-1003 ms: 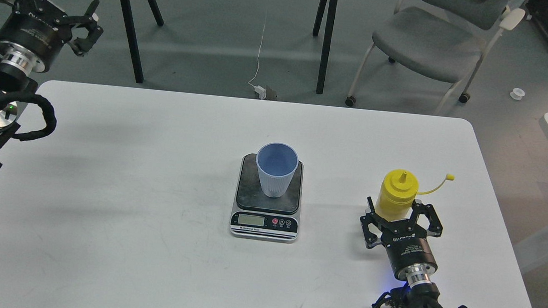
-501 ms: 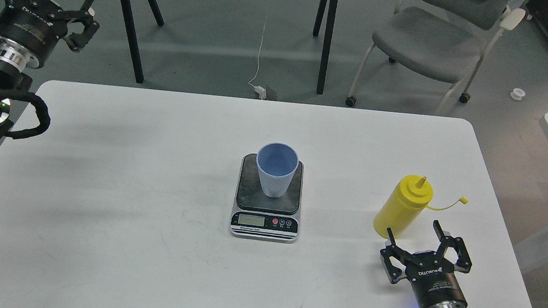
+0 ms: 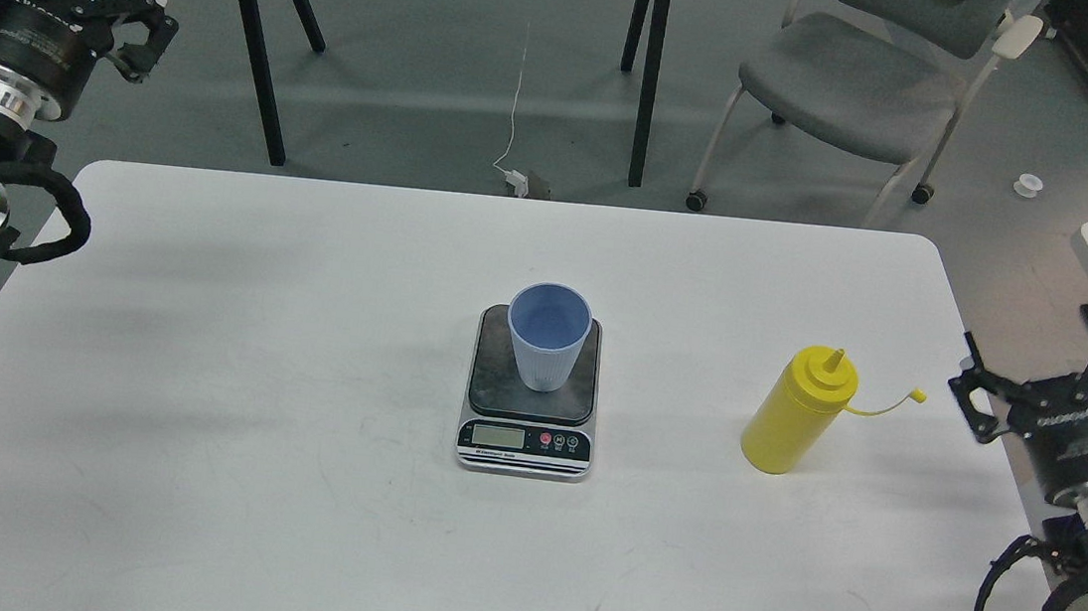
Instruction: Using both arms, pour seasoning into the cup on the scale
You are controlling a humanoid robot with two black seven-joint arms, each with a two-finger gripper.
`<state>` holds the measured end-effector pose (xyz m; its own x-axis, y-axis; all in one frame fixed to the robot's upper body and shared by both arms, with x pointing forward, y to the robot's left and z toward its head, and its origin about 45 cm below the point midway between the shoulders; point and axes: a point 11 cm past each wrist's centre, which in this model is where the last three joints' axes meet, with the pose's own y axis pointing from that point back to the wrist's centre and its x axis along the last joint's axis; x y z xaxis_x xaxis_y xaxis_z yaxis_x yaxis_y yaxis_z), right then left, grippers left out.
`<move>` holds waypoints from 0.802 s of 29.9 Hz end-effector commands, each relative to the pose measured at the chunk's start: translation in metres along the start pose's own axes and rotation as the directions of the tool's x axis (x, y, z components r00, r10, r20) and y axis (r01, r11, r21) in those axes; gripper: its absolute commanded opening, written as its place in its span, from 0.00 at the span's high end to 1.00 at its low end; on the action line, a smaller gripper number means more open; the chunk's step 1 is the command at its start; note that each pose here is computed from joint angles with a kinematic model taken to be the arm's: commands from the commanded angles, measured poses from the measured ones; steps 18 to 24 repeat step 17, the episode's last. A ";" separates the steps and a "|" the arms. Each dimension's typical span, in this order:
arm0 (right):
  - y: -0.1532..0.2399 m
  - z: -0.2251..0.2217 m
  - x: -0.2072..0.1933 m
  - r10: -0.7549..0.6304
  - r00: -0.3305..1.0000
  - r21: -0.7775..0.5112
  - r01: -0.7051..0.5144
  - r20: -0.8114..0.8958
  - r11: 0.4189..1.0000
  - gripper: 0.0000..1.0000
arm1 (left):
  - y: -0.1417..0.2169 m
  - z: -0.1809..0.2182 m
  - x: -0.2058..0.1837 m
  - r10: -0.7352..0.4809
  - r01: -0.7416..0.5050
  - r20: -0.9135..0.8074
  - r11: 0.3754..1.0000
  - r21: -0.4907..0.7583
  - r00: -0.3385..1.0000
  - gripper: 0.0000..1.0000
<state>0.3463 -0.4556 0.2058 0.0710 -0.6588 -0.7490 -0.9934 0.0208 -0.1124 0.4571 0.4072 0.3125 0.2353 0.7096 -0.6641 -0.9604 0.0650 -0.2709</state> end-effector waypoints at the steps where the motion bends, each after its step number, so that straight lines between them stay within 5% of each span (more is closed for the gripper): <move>1: -0.044 -0.050 -0.007 -0.002 0.994 0.106 0.014 -0.109 0.994 0.01 | 0.002 -0.008 0.002 0.006 -0.006 -0.031 1.000 -0.003 1.000 0.00; 4: -0.071 -0.076 -0.010 0.032 0.985 0.166 -0.004 -0.167 0.986 0.01 | 0.005 -0.007 0.005 0.005 -0.005 -0.045 1.000 -0.013 0.999 0.00; 9: -0.101 -0.057 -0.014 0.066 0.982 0.145 -0.040 -0.179 0.989 0.01 | 0.008 -0.016 0.015 0.038 -0.039 -0.056 0.999 -0.009 0.998 0.00; 24: -0.111 -0.028 -0.018 0.066 0.980 0.095 -0.049 -0.190 0.994 0.01 | 0.015 -0.031 0.024 0.066 -0.065 -0.067 0.998 0.016 0.996 0.00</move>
